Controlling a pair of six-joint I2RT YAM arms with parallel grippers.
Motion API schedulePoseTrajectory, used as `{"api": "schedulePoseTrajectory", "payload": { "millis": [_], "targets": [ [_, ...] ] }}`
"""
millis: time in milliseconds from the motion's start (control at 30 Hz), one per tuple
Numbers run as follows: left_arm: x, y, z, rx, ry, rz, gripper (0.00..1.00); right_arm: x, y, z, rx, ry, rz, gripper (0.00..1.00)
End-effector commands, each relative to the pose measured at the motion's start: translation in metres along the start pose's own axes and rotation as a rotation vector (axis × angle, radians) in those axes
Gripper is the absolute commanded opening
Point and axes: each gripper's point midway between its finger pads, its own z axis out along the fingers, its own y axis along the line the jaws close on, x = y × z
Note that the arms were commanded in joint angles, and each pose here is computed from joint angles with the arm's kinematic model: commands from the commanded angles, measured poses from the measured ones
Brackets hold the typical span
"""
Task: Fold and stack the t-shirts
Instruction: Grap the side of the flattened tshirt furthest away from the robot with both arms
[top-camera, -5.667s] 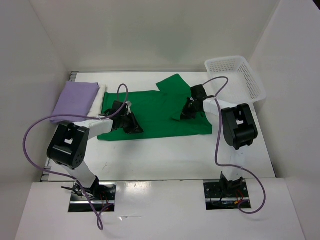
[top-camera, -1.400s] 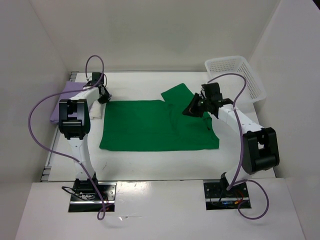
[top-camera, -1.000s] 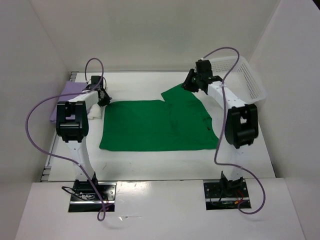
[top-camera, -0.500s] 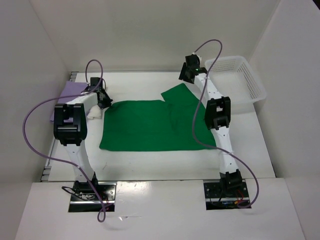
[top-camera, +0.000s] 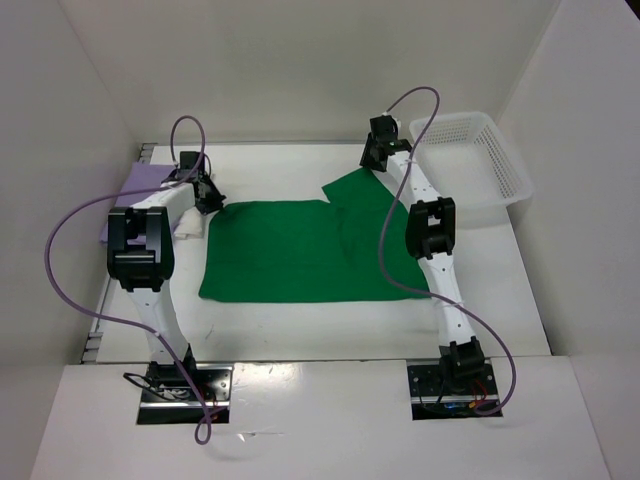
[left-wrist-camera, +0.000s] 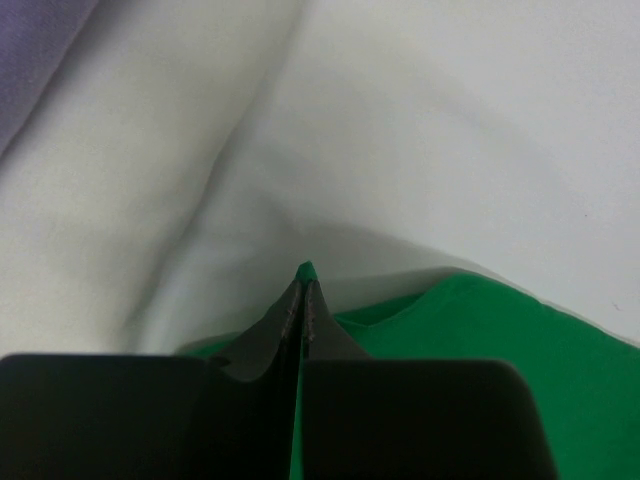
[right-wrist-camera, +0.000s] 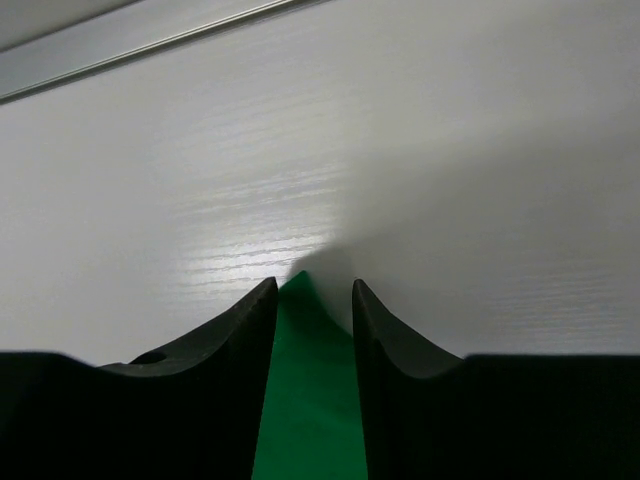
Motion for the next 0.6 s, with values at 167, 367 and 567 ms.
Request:
{"api": "schedulePoseTrajectory", "payload": {
  "millis": [167,367,567],
  "targets": [
    [-0.017,-0.014,-0.003,0.041,-0.035,0.001,0.00,0.010,0.005,-0.001,-0.021,0.040,-0.001,0.31],
    [-0.017,-0.016,-0.001,0.048,-0.030,0.001,0.00,-0.016,0.014,-0.019,-0.034,-0.009,0.032,0.00],
    [-0.021,-0.016,-0.013,0.051,-0.052,0.013,0.00,-0.063,0.035,-0.082,-0.098,-0.067,0.048,0.00]
  ]
}}
